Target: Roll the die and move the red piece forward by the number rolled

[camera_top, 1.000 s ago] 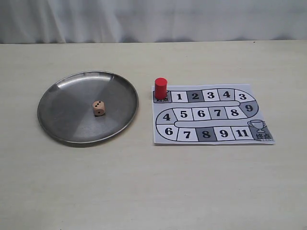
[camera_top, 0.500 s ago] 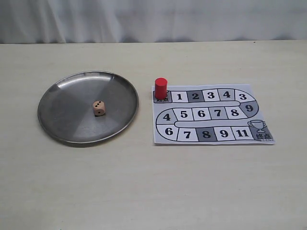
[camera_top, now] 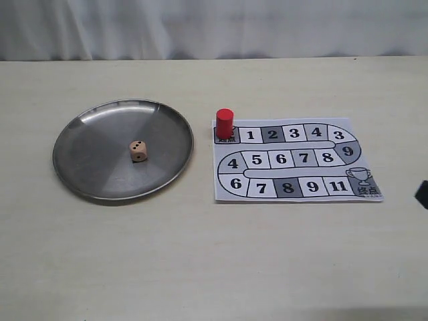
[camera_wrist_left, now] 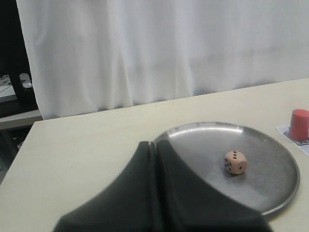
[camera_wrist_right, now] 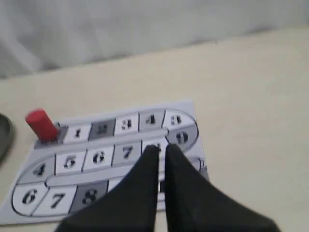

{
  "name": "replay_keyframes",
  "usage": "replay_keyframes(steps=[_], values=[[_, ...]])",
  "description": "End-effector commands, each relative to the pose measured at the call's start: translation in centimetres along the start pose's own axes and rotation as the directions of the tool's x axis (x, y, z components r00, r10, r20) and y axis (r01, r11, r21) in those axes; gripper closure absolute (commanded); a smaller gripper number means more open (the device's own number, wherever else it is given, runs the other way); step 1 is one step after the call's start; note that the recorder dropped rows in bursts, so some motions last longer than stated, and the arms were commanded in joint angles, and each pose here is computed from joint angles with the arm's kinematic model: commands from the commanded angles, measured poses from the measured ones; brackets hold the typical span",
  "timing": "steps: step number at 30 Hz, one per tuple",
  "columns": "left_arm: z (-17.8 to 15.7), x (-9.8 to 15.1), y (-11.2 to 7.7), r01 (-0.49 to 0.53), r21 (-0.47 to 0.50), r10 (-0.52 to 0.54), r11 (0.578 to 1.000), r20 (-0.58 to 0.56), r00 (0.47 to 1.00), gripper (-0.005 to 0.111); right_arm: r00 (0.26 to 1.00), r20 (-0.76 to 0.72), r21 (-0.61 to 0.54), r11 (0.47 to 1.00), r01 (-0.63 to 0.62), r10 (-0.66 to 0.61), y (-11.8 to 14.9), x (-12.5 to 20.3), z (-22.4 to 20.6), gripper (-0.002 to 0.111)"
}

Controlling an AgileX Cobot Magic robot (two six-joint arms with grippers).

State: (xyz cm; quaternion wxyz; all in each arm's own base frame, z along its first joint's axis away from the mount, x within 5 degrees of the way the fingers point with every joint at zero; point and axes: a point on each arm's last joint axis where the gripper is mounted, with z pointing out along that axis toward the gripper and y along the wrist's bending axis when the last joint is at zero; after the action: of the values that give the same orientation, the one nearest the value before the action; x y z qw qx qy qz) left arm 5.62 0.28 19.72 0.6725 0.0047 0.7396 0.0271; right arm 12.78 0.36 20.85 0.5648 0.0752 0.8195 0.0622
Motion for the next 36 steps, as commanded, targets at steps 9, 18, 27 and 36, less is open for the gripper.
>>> replay_keyframes(steps=[9, 18, 27, 36], values=[[0.0, 0.0, -0.1, 0.000, 0.009, 0.000, 1.000, 0.010, 1.000, 0.107, 0.865, -0.445, -0.266, 0.957, 0.120, -0.232, 11.0, 1.1, 13.5, 0.077], [0.0, 0.0, -0.1, 0.000, 0.009, 0.000, 1.000, 0.010, 1.000, 0.107, 0.762, -0.335, -0.592, 0.753, 0.288, -0.555, 28.3, 1.5, 23.1, 0.043], [0.0, 0.0, -0.1, 0.000, 0.009, 0.000, 1.000, 0.010, 1.000, 0.107, 0.676, -0.361, -0.649, 0.693, 0.313, -0.643, 31.8, 5.7, 29.2, 0.043], [0.0, 0.0, -0.1, 0.000, 0.009, 0.000, 1.000, 0.010, 1.000, 0.107, 0.628, -0.341, -0.670, 0.649, 0.360, -0.700, 31.5, 4.6, 28.9, 0.100]])
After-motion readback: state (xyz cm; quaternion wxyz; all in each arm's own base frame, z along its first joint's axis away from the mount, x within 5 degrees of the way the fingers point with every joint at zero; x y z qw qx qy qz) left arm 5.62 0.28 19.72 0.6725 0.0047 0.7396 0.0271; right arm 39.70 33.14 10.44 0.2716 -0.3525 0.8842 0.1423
